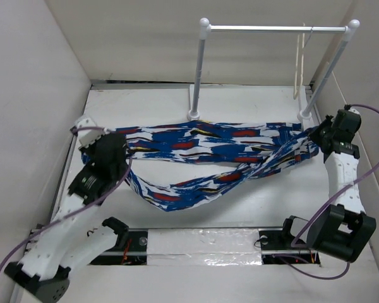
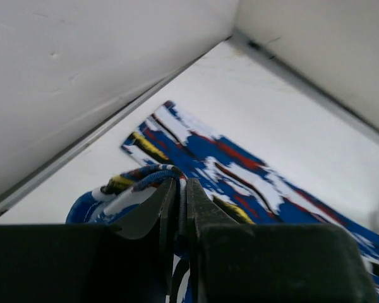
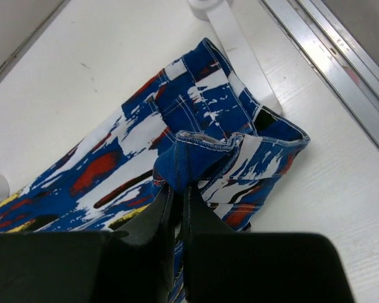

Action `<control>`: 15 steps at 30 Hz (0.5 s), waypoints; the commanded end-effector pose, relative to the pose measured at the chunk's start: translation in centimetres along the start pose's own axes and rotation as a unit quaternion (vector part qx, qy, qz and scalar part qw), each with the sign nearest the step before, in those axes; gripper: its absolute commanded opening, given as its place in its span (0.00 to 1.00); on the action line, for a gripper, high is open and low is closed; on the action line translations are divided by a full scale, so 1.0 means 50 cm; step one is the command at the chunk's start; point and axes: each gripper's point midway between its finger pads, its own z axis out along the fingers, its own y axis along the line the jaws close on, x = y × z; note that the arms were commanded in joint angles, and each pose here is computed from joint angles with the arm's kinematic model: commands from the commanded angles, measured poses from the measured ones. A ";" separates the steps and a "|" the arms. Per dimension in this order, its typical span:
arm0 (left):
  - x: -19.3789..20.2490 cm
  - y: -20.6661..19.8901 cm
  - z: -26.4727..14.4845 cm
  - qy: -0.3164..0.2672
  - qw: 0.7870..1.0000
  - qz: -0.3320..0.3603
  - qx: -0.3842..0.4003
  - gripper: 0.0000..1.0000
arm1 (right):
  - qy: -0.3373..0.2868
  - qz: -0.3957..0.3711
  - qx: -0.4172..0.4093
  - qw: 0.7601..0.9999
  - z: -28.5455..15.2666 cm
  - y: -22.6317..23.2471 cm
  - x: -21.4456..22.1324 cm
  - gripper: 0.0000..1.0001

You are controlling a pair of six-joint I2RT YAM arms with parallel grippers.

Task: Place the trousers on the hanger
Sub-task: Fold the trousers at the center of the board.

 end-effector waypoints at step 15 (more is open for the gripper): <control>0.079 0.160 0.248 0.119 0.972 -0.084 -0.185 0.00 | -0.103 0.012 -0.065 0.993 0.024 0.076 -0.102 0.00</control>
